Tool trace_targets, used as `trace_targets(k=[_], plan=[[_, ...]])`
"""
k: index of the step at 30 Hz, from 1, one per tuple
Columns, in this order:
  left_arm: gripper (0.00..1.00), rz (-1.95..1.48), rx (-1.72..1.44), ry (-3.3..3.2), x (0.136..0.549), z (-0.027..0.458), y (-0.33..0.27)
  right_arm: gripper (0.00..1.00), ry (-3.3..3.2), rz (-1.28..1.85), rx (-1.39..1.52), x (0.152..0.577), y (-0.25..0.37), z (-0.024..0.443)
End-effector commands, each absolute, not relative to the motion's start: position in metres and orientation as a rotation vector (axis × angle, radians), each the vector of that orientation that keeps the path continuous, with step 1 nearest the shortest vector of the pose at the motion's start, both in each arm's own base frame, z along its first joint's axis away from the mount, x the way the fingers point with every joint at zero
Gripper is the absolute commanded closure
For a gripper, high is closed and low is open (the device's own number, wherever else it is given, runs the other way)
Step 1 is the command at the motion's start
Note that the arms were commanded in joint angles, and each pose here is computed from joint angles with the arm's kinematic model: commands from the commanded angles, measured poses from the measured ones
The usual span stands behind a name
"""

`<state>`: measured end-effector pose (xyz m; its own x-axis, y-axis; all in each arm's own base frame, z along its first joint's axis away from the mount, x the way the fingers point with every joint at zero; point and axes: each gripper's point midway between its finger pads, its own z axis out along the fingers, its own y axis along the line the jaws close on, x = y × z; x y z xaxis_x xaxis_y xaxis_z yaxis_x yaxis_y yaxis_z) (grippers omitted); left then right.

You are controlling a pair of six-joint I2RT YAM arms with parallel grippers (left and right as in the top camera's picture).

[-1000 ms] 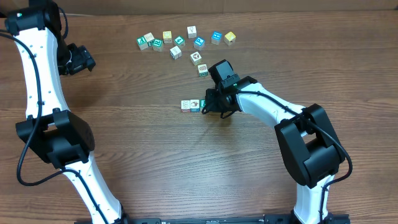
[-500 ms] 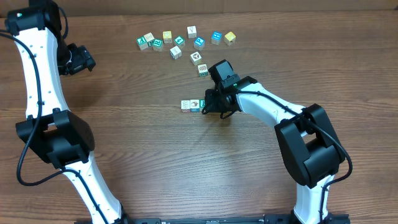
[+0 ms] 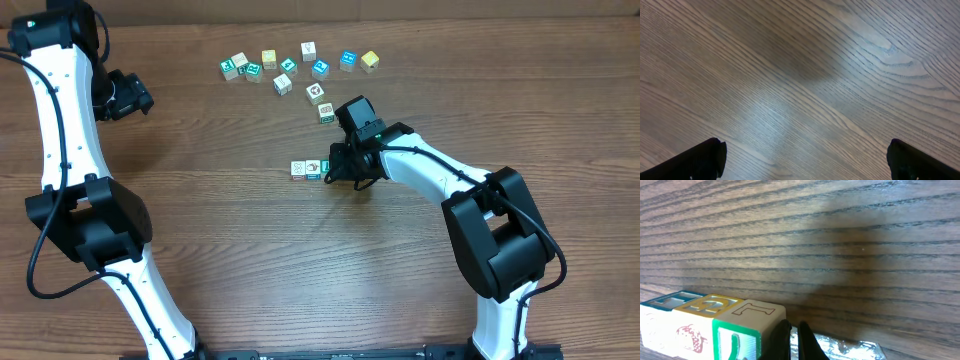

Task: Form a horizontal line
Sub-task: 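Push the green block flush against the yellow block with the right gripper, then raise the right arm and swing it toward the block cluster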

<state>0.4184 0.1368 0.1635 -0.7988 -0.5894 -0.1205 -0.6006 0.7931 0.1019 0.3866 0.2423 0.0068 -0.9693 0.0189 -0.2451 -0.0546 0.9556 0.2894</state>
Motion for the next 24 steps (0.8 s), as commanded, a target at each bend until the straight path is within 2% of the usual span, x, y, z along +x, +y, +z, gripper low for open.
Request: trace_targets(k=[1,24], plan=[[0.00,0.220,-0.972,2.896,0.4180,0.1628,0.1345,0.96,2.866,0.395,-0.034,0.3864,0.2395,-0.0014],[0.01,0.220,-0.972,2.896,0.4180,0.1628,0.1345,0.96,2.849,0.323,-0.008,0.3916,0.2306,-0.0021]])
